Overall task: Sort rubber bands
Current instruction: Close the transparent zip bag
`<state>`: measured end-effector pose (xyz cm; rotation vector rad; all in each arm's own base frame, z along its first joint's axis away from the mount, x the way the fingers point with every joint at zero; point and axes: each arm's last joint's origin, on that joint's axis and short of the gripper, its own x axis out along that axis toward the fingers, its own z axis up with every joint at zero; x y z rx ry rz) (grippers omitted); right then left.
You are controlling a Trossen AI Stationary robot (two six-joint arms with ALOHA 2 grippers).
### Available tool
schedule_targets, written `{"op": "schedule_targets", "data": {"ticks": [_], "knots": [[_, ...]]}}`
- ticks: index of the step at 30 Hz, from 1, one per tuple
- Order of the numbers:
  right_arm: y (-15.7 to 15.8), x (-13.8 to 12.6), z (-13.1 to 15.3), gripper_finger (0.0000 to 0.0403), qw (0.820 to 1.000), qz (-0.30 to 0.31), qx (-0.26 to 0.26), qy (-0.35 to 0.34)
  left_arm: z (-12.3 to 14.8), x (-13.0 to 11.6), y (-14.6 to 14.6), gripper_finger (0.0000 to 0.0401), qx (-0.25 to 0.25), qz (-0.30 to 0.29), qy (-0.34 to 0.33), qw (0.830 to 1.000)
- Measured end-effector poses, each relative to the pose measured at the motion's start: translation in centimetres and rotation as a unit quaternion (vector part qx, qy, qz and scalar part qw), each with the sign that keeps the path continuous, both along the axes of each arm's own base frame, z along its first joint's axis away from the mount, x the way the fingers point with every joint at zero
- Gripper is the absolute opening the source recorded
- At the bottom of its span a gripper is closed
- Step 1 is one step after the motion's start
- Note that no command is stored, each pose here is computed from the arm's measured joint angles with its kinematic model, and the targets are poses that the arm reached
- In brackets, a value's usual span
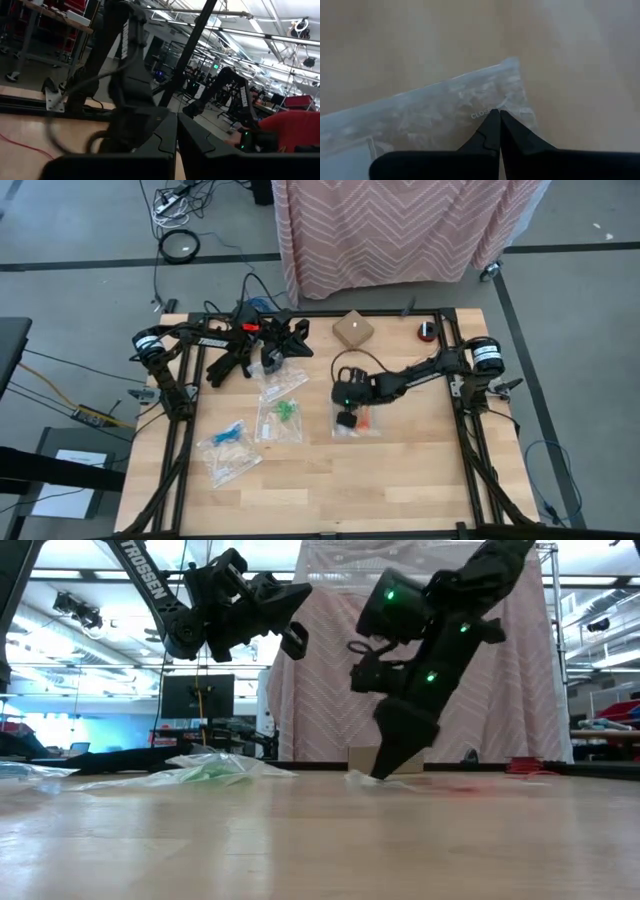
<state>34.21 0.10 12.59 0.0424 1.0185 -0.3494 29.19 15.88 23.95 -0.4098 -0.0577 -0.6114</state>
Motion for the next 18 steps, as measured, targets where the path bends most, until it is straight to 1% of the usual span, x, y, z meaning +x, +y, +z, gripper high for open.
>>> {"op": "schedule_targets", "data": {"ticks": [5,11,14,16,18], "knots": [[-3.2,-0.1,0.0,0.0000,0.996,-0.091,0.015,-0.016,0.0,0.0,0.0,0.0021,-0.011,0.005,0.003,1.000],[-6.6,-0.7,-0.1,0.0000,0.978,-0.204,0.040,-0.033,0.1,0.1,0.2,0.0021,-0.036,0.043,-0.001,0.998],[-8.3,-1.2,-0.1,0.0000,0.963,-0.260,0.052,-0.043,0.2,0.2,0.4,0.0021,-0.044,0.063,-0.006,0.997],[-9.5,-1.5,-0.1,0.0000,0.947,-0.308,0.069,-0.059,0.2,0.2,0.4,0.0021,-0.049,0.075,-0.009,0.996],[-10.2,-1.6,0.0,0.0000,0.935,-0.339,0.079,-0.075,0.2,0.2,0.5,0.0021,-0.056,0.084,-0.010,0.995]]}}
